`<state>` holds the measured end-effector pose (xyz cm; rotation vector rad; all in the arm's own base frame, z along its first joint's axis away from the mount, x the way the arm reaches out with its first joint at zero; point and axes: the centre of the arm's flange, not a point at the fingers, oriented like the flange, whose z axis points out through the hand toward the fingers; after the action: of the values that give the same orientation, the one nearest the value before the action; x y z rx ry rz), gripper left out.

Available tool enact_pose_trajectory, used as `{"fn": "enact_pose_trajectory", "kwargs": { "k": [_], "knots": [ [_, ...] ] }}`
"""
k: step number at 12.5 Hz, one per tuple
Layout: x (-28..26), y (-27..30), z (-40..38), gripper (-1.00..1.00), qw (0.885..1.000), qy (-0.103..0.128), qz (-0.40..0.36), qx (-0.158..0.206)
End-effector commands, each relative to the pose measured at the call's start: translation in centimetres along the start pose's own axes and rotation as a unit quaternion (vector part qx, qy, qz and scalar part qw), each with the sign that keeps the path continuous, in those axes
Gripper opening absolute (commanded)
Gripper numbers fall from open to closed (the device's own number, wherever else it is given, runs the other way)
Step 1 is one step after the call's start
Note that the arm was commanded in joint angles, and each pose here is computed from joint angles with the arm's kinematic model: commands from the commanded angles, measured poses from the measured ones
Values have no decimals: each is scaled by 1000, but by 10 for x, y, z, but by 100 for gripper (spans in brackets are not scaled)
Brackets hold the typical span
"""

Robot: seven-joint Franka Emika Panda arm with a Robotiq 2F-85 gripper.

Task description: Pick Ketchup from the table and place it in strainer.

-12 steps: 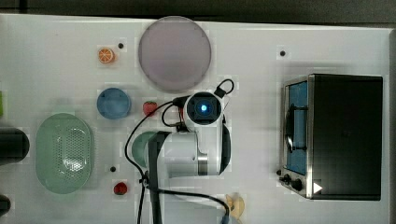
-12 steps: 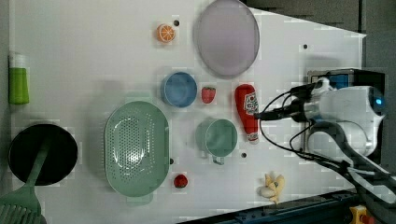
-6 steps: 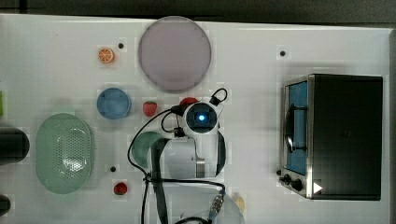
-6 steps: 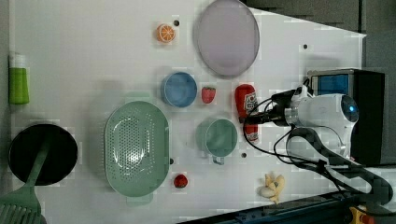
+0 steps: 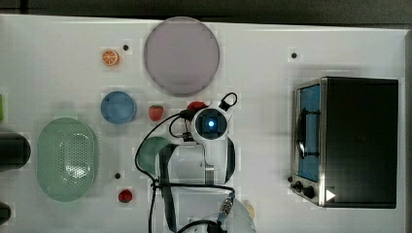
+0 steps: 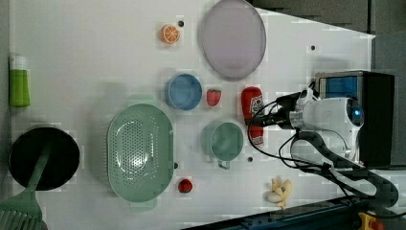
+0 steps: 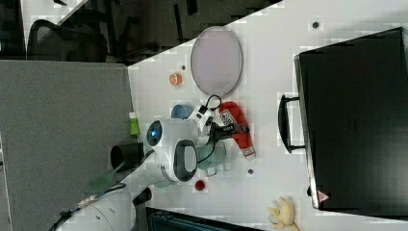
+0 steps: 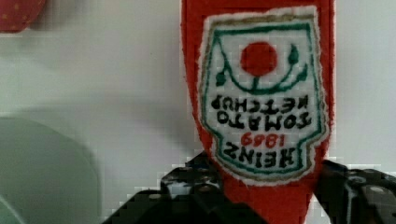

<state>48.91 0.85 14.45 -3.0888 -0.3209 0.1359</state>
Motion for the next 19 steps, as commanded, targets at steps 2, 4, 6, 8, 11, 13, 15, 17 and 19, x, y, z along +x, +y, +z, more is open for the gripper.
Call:
{"fn": "enact_pose_trajectory", "kwargs": {
  "k": [2,4,6,8,11,13,15,17,19],
  "knots": [
    [17,5,-62,18,998,60,-17,-21],
    [18,8,-103,18,998,61,-15,-29],
    [13,10,-149,18,998,52,-11,-37],
    [10,13,-200,18,998,53,-5,-46],
    [-2,3,-261,18,998,25,-4,-49],
    [-8,-15,-291,18,999,10,1,-46],
    [-6,-42,-310,18,999,12,27,-42],
    [0,-81,-317,18,999,19,37,-34],
    [3,-129,-314,18,997,21,78,-21]
  ]
}}
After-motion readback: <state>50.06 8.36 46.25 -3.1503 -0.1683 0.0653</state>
